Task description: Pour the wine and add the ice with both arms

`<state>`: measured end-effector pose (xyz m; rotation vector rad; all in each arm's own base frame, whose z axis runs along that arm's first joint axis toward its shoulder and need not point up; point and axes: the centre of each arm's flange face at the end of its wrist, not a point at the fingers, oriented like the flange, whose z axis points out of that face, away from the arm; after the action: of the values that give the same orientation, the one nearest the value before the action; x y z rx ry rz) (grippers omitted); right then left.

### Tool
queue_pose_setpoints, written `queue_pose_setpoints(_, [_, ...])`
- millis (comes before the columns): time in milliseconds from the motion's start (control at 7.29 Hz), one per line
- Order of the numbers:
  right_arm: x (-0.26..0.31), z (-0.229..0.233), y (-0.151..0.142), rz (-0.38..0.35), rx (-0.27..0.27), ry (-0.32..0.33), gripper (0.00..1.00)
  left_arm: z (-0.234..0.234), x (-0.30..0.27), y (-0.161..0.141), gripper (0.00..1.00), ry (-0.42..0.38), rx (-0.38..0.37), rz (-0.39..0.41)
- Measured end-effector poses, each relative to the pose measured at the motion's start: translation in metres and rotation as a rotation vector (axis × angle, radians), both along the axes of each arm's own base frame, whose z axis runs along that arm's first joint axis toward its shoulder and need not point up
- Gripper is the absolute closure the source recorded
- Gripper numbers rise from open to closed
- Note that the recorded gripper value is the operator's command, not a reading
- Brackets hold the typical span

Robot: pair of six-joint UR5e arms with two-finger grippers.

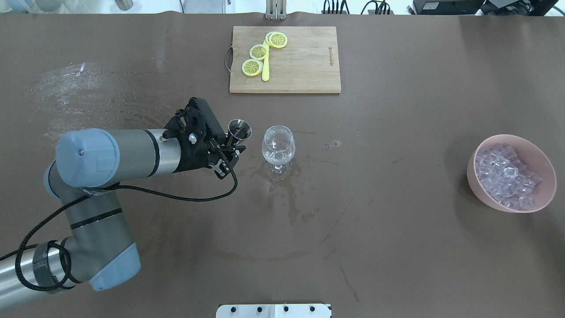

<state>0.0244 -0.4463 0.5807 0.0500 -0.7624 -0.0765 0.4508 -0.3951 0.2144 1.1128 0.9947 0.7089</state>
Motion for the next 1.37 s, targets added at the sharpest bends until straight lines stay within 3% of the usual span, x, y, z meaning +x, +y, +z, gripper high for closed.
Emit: queue_pose_setpoints(1371, [-0.001, 0.005, 0.007, 0.007, -0.025, -0.020, 0.00, -0.039, 0.020, -0.007, 1.00, -0.194, -0.004, 0.037])
